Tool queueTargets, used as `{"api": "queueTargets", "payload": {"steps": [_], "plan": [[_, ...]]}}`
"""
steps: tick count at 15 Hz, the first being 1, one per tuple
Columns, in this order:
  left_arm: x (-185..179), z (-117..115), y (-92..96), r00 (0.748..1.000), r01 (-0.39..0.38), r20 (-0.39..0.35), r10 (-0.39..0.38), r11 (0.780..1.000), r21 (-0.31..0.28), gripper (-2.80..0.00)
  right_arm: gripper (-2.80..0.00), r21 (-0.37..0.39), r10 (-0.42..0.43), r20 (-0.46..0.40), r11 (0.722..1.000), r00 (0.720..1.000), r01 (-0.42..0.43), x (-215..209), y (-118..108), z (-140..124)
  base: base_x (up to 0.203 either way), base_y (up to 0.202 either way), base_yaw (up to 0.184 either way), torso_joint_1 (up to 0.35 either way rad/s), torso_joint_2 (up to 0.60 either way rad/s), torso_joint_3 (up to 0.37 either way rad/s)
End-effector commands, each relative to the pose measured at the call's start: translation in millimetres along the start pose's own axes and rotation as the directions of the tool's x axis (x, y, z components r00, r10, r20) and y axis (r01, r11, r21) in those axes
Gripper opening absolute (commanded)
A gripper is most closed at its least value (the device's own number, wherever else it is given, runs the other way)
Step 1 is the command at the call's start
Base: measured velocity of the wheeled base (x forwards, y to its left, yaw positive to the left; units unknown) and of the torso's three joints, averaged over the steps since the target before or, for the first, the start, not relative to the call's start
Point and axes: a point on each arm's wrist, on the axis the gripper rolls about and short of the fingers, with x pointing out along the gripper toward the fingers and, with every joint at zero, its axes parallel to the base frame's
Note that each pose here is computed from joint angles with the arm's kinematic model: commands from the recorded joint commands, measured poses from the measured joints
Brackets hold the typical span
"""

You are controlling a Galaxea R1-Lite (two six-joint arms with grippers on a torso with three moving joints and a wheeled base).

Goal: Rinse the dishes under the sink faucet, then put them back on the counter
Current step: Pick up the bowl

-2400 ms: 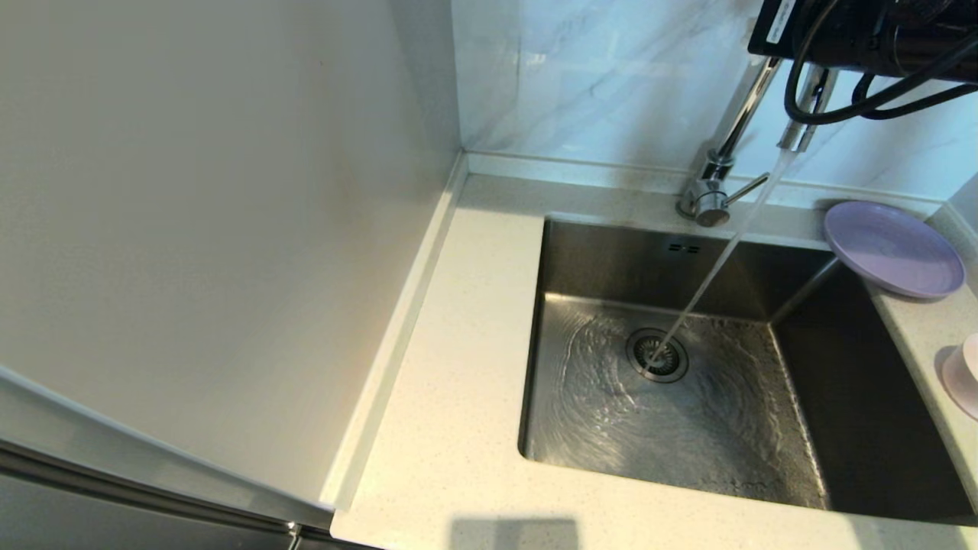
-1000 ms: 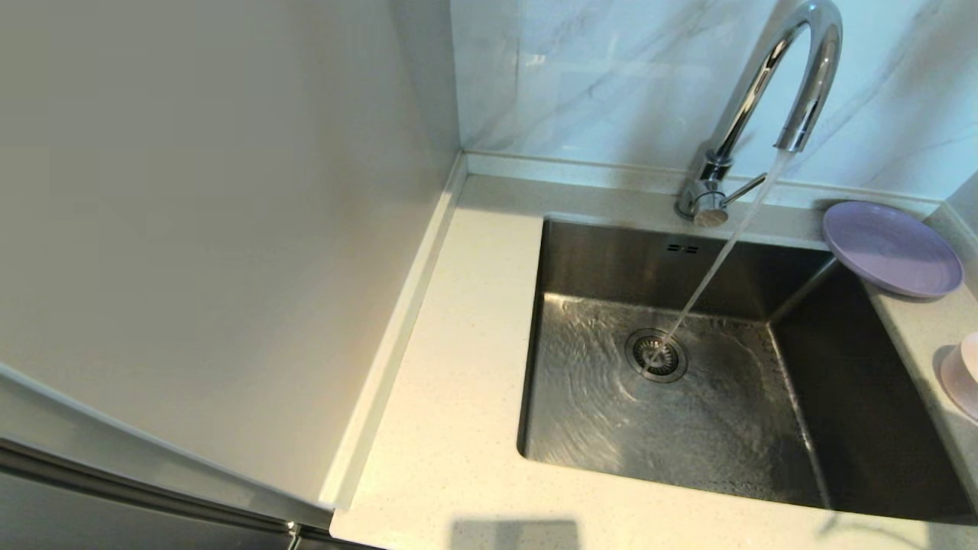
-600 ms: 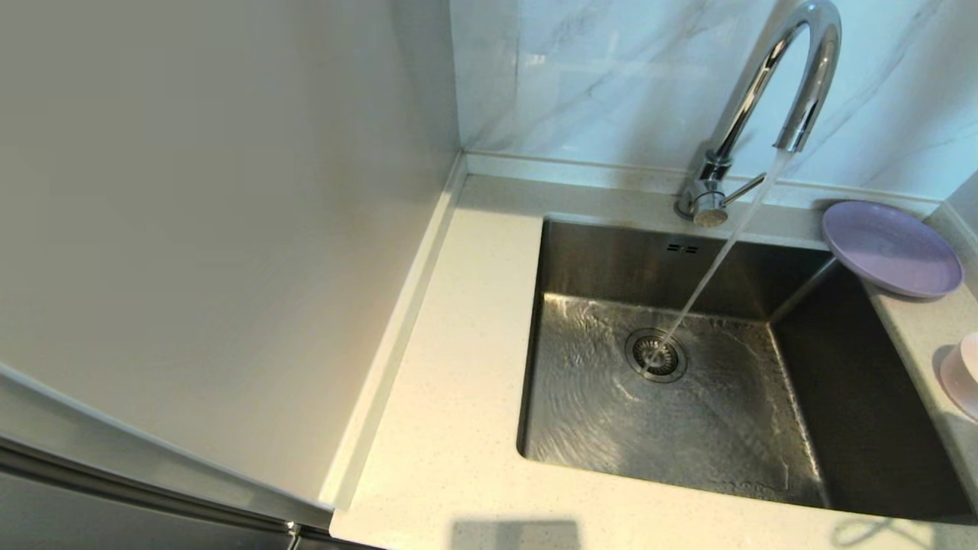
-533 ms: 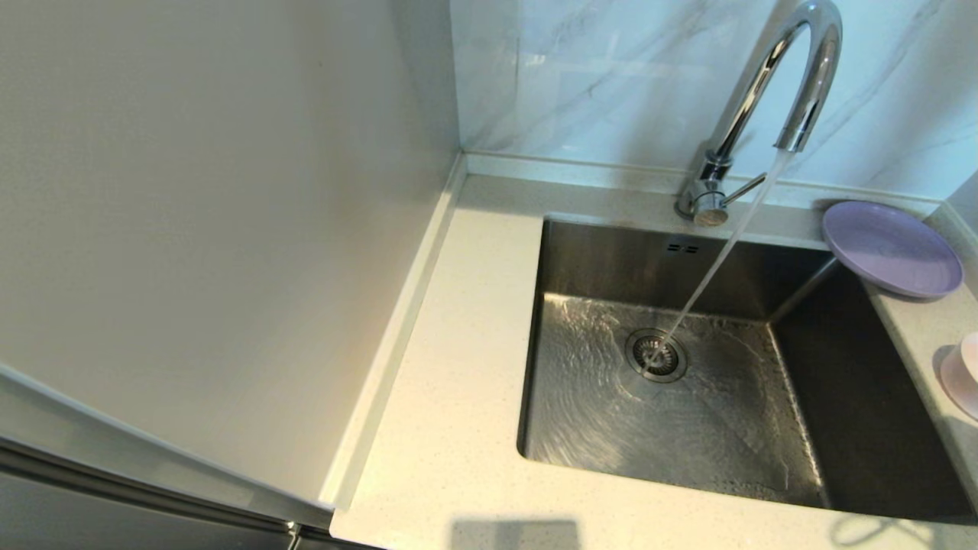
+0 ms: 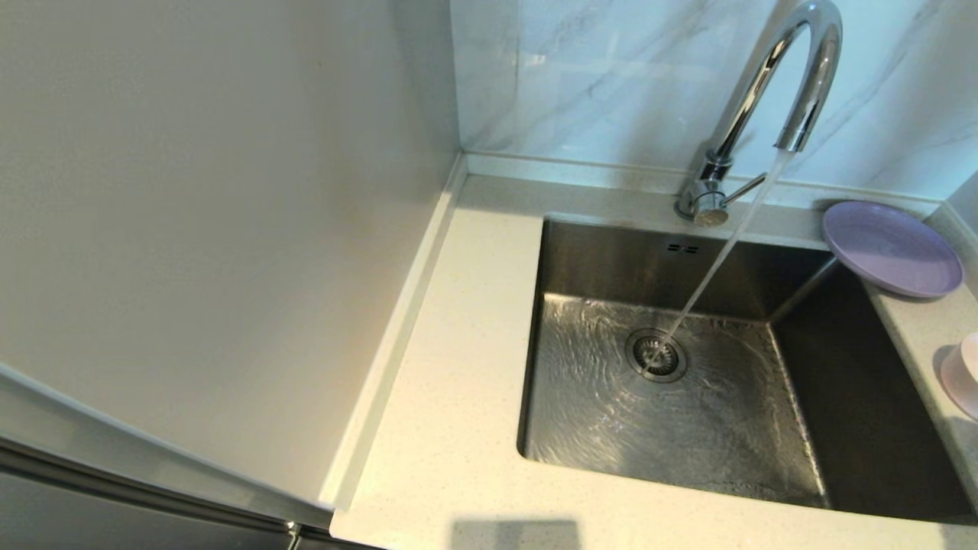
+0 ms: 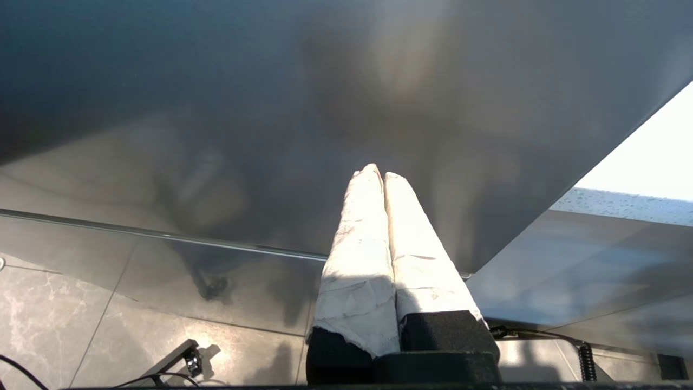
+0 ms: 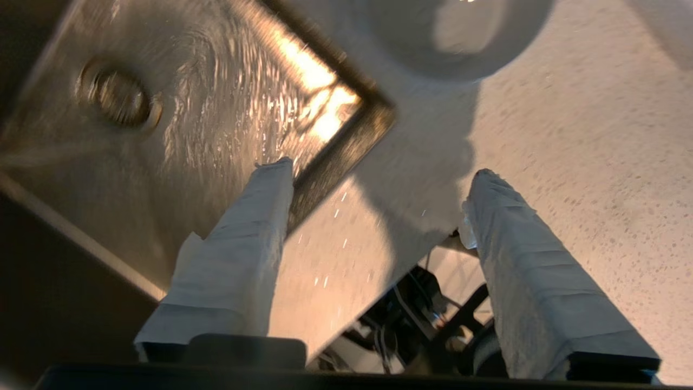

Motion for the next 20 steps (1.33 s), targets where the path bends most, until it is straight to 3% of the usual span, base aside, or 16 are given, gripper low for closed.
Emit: {"api": "queueTargets", "payload": {"steps": [1, 4, 7, 11, 17, 20], "plan": [[0, 0, 0.0, 1.000, 0.000, 0.000, 0.000, 1.000, 0.000, -2.80, 0.00, 0.112, -0.132, -0.022, 0.985, 0.991, 0.134, 37, -11, 0, 0.000, 0.000, 0.000, 0.000, 0.00, 0.000], [0, 0, 0.0, 1.000, 0.000, 0.000, 0.000, 1.000, 0.000, -2.80, 0.00, 0.214, -0.222, -0.018, 0.951, 0.975, 0.221, 64, -32, 0, 0.000, 0.000, 0.000, 0.000, 0.00, 0.000], [0, 0, 0.0, 1.000, 0.000, 0.000, 0.000, 1.000, 0.000, -2.80, 0.00, 0.233, -0.255, 0.000, 0.940, 0.967, 0.248, 81, -47, -6, 0.000, 0.000, 0.000, 0.000, 0.00, 0.000], [0, 0, 0.0, 1.000, 0.000, 0.000, 0.000, 1.000, 0.000, -2.80, 0.00, 0.226, -0.261, -0.044, 0.938, 0.964, 0.264, 90, -53, -16, 0.000, 0.000, 0.000, 0.000, 0.00, 0.000], [0, 0, 0.0, 1.000, 0.000, 0.000, 0.000, 1.000, 0.000, -2.80, 0.00, 0.235, -0.220, 0.032, 0.950, 0.975, 0.206, 99, -50, -4, 0.000, 0.000, 0.000, 0.000, 0.00, 0.000], [0, 0, 0.0, 1.000, 0.000, 0.000, 0.000, 1.000, 0.000, -2.80, 0.00, 0.240, -0.224, 0.027, 0.947, 0.974, 0.212, 105, -51, -3, 0.000, 0.000, 0.000, 0.000, 0.00, 0.000]]}}
